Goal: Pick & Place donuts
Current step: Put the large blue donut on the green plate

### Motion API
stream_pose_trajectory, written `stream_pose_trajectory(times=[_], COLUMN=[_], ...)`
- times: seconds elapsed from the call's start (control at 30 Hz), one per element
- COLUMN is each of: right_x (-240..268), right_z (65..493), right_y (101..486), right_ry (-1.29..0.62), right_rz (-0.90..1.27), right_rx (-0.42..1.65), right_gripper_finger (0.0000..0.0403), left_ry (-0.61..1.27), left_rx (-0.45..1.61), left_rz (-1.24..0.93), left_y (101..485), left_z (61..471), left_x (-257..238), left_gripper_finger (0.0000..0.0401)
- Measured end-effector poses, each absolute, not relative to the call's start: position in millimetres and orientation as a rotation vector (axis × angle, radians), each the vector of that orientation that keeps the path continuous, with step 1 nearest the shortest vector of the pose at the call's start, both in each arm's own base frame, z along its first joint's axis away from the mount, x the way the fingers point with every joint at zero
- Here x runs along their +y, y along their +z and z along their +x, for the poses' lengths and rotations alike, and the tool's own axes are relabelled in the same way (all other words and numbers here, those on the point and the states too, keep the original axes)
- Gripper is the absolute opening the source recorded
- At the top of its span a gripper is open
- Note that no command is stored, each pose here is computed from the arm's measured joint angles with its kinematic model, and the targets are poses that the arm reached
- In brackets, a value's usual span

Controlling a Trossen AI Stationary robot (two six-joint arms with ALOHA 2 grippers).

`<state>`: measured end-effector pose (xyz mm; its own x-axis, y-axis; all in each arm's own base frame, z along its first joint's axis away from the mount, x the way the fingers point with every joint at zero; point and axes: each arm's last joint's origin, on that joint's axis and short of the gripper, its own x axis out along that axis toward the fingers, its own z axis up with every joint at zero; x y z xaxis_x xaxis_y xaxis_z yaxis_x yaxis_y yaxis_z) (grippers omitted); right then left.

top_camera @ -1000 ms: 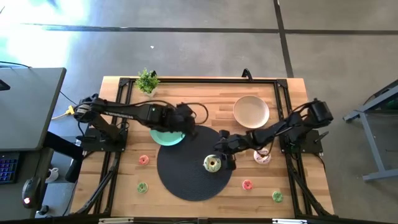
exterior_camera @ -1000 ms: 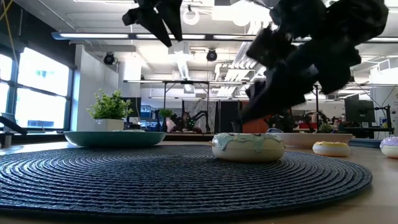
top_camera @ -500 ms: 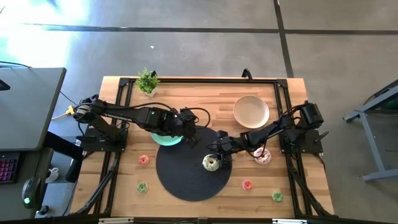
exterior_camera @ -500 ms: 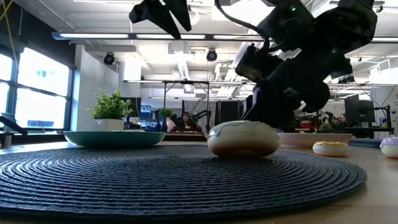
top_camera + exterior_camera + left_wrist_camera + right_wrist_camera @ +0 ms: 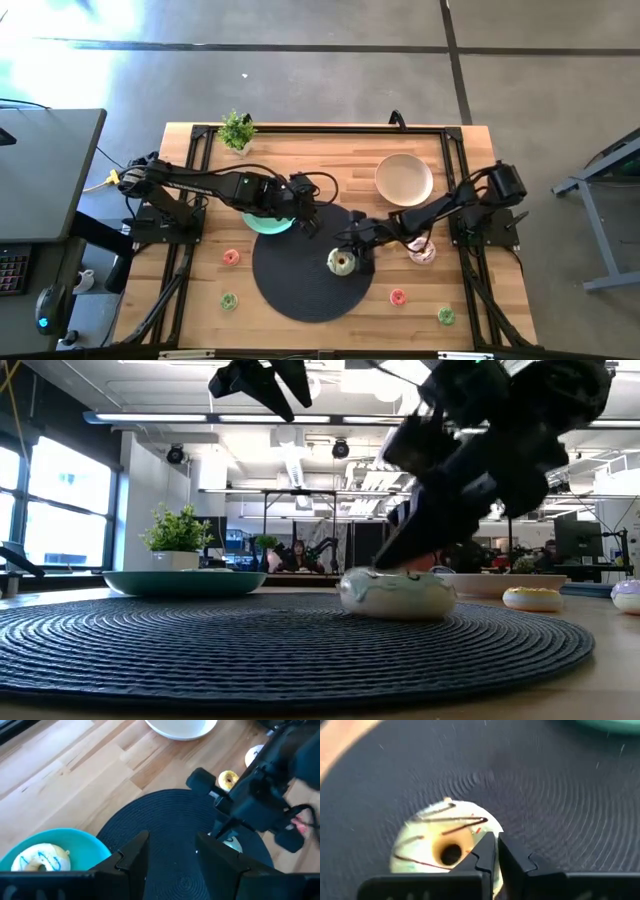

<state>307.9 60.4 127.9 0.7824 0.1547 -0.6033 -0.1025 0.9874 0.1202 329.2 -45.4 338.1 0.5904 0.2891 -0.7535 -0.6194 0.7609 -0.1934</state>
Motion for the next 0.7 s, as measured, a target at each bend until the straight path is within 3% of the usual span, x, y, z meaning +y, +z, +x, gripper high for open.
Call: stream_pose_trajectory(times=[0.13, 0.43, 0.7], right_x=[62, 66, 61], right_z=[302, 293, 293], right_y=[142, 136, 135], right_ry=[0.186, 0.254, 0.083], right_rz=[0.069, 0.018, -0.026], right_rx=[0.656, 0.72, 0.709], right_gripper_finger=[0.0015, 0.0107, 0.0172], left_ry=[0.532, 0.511, 0.461], left_rx=[0.779, 0.736, 0.756], left_rz=[-0.483, -0.496, -0.507], left_y=[338, 341, 341], left_z=[330, 333, 334], left_x=[-46, -47, -48], left_gripper_finger=[0.0159, 0.0159, 0.0159])
